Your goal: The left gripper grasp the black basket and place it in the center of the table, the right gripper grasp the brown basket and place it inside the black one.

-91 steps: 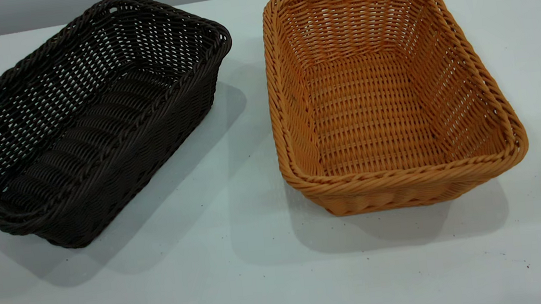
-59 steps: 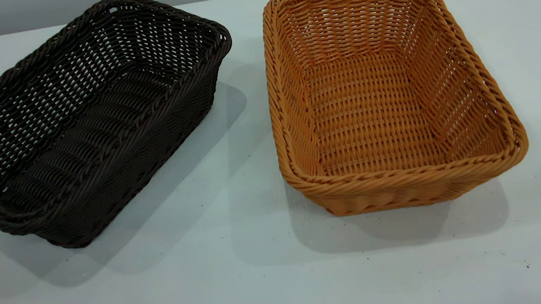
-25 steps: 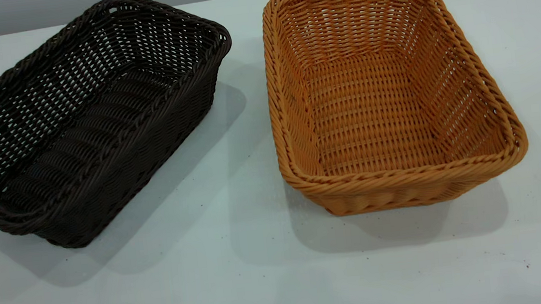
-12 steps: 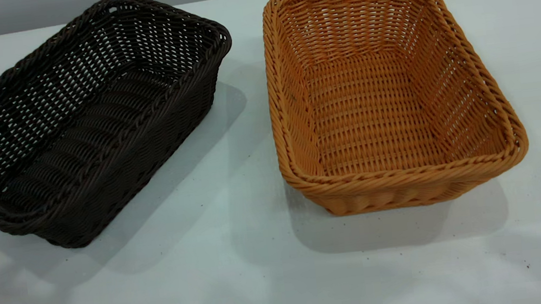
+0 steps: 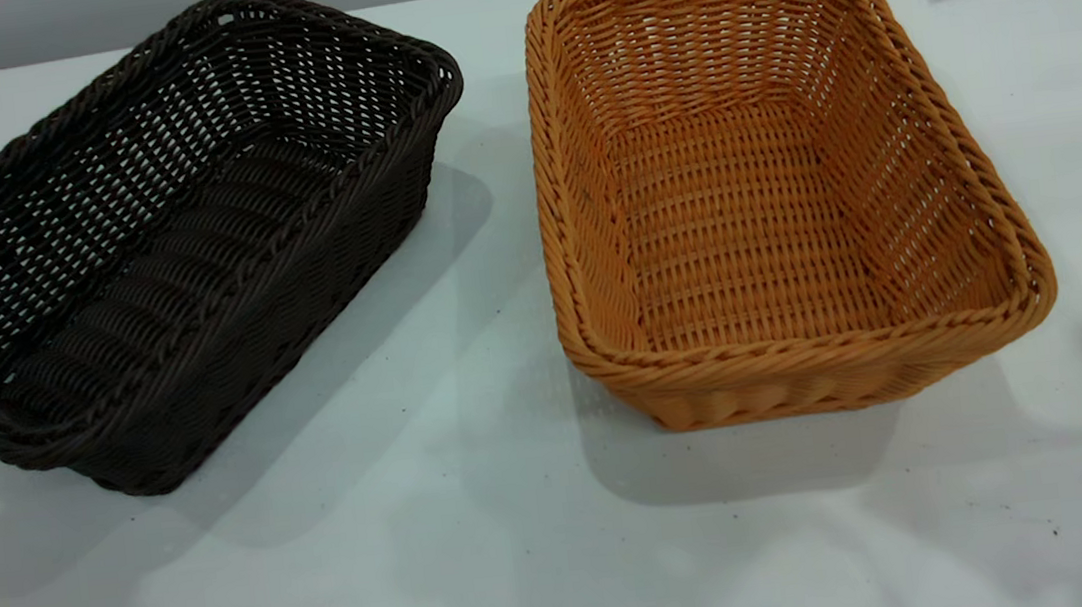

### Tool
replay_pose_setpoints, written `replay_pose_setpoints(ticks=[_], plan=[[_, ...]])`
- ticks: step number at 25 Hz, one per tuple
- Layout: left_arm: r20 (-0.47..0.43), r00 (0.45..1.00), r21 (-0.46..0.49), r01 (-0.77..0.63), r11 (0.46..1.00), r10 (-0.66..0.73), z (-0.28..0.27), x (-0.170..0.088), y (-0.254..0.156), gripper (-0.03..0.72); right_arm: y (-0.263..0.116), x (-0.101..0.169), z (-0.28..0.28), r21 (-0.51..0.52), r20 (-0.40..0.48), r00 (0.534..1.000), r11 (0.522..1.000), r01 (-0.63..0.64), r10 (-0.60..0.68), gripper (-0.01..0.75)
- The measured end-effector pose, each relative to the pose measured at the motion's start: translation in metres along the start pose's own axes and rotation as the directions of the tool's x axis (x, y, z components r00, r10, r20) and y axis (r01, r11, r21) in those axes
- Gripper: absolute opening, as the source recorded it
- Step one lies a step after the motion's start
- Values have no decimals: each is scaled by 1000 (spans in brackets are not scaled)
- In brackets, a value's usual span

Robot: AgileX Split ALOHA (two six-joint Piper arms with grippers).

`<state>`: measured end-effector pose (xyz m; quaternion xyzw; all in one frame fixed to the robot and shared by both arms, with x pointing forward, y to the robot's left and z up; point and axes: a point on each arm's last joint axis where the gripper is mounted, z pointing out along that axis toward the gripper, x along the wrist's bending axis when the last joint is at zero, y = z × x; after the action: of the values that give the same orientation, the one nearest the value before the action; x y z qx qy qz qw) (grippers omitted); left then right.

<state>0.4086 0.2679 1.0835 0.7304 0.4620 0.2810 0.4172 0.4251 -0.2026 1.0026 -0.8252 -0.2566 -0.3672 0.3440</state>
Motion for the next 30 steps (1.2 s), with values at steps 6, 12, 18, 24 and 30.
replay_pose_setpoints(ticks=[6, 12, 18, 24, 30], plan=[[1, 1000, 5, 4, 1000, -4, 1, 0, -1, 394, -6, -18, 47, 22, 120, 976, 982, -186, 182, 447], [4, 1000, 20, 9, 1000, -9, 5, 1, -2, 394, -14, -40, 79, 56, 233, 930, 951, -306, 285, 447], [5, 1000, 22, 11, 1000, -11, 5, 2, -2, 394, -5, -57, 96, 27, 312, 909, 954, -298, 275, 447], [2, 1000, 26, 15, 1000, -15, 7, 3, -2, 394, 3, -73, 108, 9, 376, 886, 955, -296, 271, 447], [8, 1000, 57, 26, 998, -26, 15, 5, -5, 394, 5, -77, 110, 23, 391, 892, 966, -257, 228, 447]])
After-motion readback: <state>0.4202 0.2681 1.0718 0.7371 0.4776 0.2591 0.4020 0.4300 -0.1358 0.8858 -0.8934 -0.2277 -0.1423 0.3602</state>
